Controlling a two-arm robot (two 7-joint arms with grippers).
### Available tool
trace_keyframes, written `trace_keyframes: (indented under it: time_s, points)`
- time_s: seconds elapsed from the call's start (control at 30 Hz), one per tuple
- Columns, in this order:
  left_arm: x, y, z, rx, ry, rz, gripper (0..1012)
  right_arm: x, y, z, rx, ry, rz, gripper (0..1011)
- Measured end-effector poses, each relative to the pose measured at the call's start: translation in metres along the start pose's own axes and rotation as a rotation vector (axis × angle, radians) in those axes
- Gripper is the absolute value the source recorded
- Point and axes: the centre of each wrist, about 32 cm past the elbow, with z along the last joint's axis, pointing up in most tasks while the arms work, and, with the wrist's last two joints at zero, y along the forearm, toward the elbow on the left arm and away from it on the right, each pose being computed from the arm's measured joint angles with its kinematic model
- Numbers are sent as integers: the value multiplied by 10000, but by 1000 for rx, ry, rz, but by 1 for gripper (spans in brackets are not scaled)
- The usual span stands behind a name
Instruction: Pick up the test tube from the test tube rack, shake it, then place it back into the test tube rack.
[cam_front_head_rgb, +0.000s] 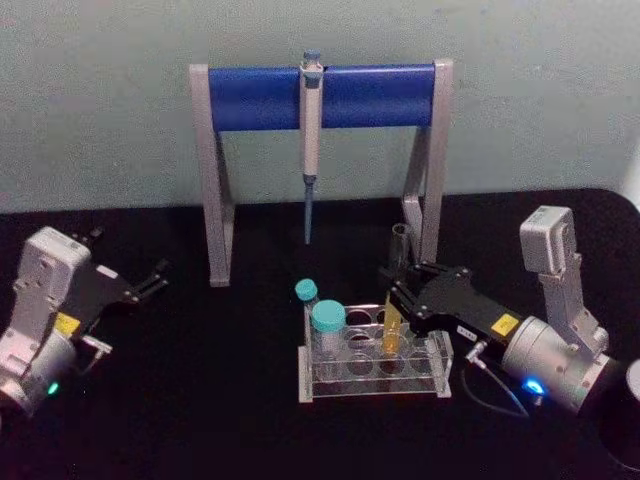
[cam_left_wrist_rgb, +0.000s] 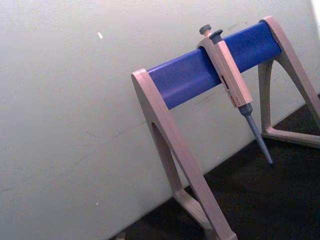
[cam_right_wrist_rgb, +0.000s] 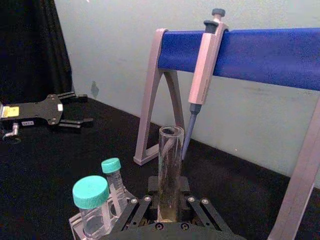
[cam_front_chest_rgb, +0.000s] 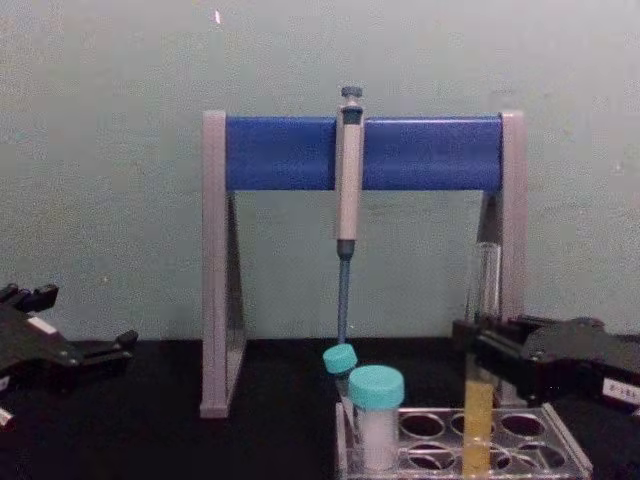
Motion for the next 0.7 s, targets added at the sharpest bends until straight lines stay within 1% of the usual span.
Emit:
trace_keyframes:
  time_s: [0.33, 0.7]
  points:
    - [0, 0, 0, 0, 0, 0, 1010, -4, 17, -42, -11, 7, -3, 238]
    - [0, 0, 0, 0, 0, 0, 1009, -9, 21, -45, -17, -2, -8, 238]
